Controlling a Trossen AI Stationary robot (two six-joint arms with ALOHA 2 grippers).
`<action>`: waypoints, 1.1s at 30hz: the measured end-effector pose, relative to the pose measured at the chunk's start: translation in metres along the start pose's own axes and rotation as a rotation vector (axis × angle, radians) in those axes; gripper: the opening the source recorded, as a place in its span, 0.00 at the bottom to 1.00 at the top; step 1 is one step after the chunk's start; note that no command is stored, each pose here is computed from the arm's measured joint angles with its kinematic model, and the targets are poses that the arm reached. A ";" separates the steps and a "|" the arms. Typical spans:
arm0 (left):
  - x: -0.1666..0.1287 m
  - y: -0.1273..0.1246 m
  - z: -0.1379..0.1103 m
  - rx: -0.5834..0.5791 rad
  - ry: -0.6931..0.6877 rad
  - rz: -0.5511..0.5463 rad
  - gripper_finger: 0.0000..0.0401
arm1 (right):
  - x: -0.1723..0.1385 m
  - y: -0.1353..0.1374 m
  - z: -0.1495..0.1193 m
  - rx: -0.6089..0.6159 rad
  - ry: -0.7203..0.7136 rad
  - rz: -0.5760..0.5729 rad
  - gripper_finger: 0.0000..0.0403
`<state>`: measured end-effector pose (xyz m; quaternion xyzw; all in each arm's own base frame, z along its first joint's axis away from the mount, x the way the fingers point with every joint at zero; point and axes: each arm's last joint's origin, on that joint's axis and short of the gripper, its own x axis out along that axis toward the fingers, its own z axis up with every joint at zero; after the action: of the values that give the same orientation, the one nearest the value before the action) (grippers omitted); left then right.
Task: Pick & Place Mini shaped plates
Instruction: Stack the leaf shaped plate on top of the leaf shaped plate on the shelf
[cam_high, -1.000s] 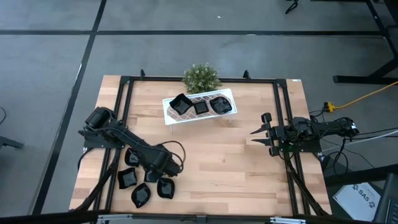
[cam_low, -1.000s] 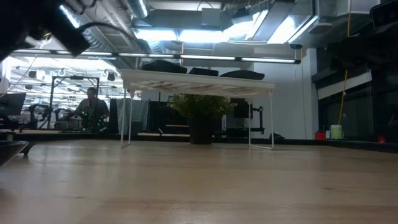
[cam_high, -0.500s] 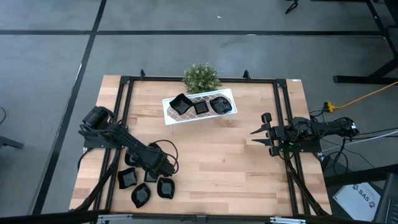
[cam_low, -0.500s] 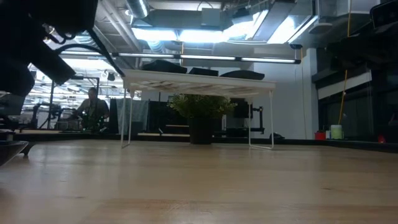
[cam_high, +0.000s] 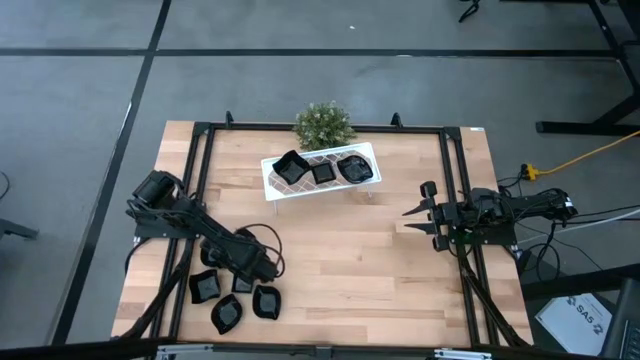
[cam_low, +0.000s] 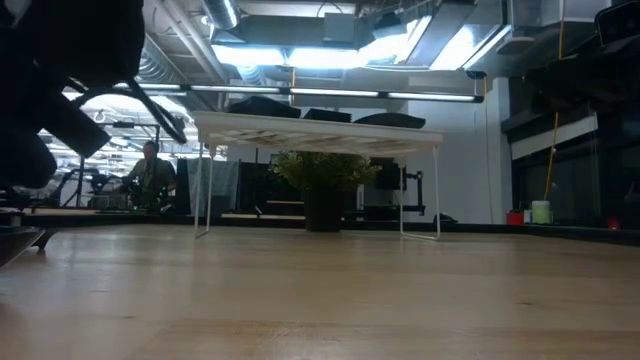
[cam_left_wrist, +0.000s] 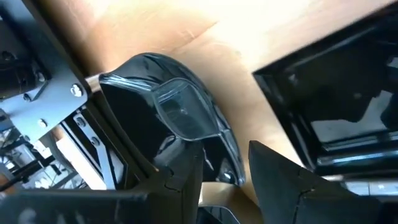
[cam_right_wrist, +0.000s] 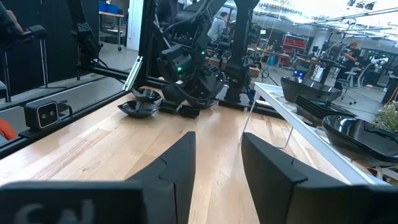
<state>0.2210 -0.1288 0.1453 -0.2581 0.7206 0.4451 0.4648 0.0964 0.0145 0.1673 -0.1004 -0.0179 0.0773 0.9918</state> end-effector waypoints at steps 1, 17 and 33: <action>0.001 0.001 0.000 -0.007 0.000 0.005 0.31 | 0.000 0.000 0.000 0.000 0.000 0.000 0.32; 0.011 0.002 0.002 0.024 -0.010 -0.053 0.25 | 0.000 0.000 0.000 0.000 0.000 0.000 0.32; 0.005 0.007 0.002 0.050 -0.045 -0.076 0.01 | 0.000 0.000 0.000 0.000 0.000 0.000 0.32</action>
<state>0.2140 -0.1236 0.1436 -0.2634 0.7107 0.4147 0.5035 0.0964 0.0145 0.1673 -0.1004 -0.0179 0.0773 0.9918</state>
